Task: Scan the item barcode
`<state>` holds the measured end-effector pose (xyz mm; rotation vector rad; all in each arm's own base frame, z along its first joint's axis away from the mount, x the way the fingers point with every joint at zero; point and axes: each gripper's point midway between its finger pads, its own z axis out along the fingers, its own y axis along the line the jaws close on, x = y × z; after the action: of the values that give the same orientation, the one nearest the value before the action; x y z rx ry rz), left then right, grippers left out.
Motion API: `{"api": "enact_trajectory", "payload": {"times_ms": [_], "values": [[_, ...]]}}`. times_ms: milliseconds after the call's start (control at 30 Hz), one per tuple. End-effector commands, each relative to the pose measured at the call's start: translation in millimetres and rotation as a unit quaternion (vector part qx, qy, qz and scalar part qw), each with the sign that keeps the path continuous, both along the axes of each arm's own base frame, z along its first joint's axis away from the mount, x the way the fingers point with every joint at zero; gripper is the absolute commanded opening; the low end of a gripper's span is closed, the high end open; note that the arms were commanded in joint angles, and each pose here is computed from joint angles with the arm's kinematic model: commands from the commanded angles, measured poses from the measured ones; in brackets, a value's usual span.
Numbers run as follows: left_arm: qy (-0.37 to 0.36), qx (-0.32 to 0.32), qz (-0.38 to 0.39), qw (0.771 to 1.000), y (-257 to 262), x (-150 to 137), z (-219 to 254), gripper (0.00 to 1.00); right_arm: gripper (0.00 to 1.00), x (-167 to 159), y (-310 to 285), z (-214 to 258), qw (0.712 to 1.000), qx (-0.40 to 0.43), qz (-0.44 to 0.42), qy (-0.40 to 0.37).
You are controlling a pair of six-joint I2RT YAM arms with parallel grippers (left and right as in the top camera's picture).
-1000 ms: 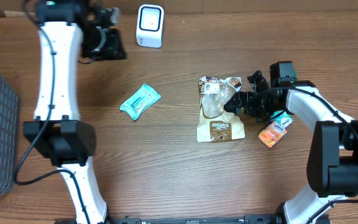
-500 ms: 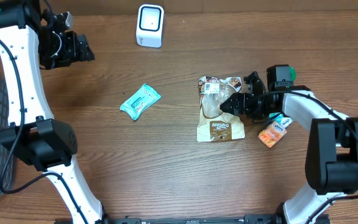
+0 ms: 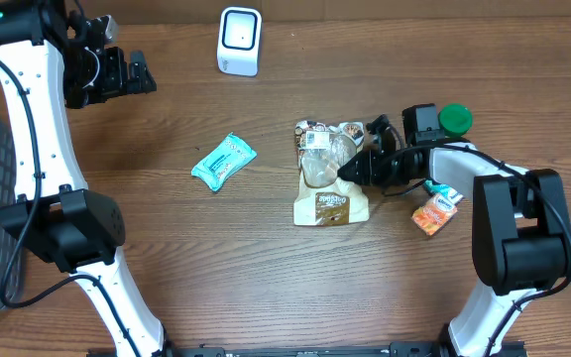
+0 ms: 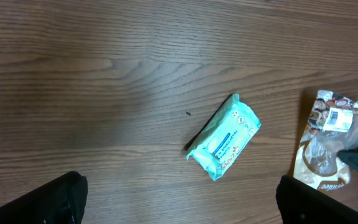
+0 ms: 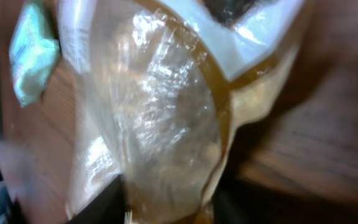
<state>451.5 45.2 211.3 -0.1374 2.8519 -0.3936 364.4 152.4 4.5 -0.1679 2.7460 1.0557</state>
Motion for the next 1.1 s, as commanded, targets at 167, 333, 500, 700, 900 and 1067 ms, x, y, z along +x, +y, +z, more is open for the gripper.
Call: {"api": "enact_trajectory", "payload": {"times_ms": [167, 333, 500, 700, 900, 1067], "values": [[-0.009, 0.004, -0.005, 1.000, -4, 3, 5, 1.00, 0.10, -23, -11, -37, 0.997, -0.049, -0.002, 0.059], [-0.009, 0.004, -0.005, 1.000, -4, 3, 5, 1.00, 0.04, -20, -5, -16, 0.997, -0.031, 0.001, 0.074], [-0.009, 0.004, -0.005, 1.000, -4, 3, 5, 1.00, 0.04, -6, 8, 31, 0.997, 0.012, 0.010, 0.070], [-0.009, 0.004, -0.005, 1.000, -4, 3, 5, 1.00, 0.04, 3, 21, 83, 0.999, 0.022, 0.026, 0.032], [-0.009, 0.004, -0.005, 1.000, -4, 3, 5, 1.00, 0.04, -11, 44, 100, 0.997, 0.014, 0.070, 0.002], [-0.009, 0.004, -0.005, 1.000, -4, 3, 5, 1.00, 0.04, -13, 46, 83, 0.995, -0.061, 0.080, -0.013]]}}
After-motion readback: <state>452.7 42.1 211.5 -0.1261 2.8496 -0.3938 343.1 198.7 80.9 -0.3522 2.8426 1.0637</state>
